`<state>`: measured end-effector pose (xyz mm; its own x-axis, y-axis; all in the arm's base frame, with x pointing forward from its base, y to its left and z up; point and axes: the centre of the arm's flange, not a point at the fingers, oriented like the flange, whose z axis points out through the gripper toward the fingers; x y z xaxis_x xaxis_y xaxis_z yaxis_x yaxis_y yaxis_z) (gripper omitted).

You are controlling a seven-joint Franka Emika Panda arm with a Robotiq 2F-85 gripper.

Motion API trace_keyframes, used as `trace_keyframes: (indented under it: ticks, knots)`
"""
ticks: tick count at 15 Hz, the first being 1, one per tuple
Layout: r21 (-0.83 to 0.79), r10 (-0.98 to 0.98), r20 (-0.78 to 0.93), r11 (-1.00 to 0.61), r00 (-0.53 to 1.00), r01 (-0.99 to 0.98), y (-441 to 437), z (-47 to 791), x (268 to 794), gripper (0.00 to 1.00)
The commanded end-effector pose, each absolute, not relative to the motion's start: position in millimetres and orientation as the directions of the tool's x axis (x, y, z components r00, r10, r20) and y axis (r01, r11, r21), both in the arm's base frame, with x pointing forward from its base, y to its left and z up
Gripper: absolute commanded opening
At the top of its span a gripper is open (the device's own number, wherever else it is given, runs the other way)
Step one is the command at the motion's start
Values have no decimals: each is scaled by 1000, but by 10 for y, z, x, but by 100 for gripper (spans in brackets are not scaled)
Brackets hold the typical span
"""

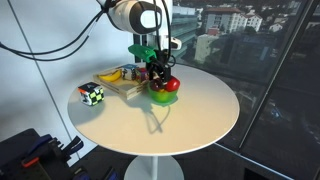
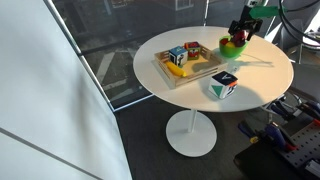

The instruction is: Pick up the brown plum toy from the table and put it in the green bowl

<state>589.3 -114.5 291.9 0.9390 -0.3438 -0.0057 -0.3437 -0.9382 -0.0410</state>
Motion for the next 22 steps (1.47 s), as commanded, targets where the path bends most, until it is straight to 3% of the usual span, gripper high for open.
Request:
trace_keyframes:
  ticks: [1,15,22]
  knots:
    - [-61,-347,-41,-935,937,-349,-1102,3049,5907,100]
    - [-32,-280,-188,-956,942,-290,-719,3388,5492,100]
    - [10,-155,-324,-987,933,-161,-380,3442,5221,100]
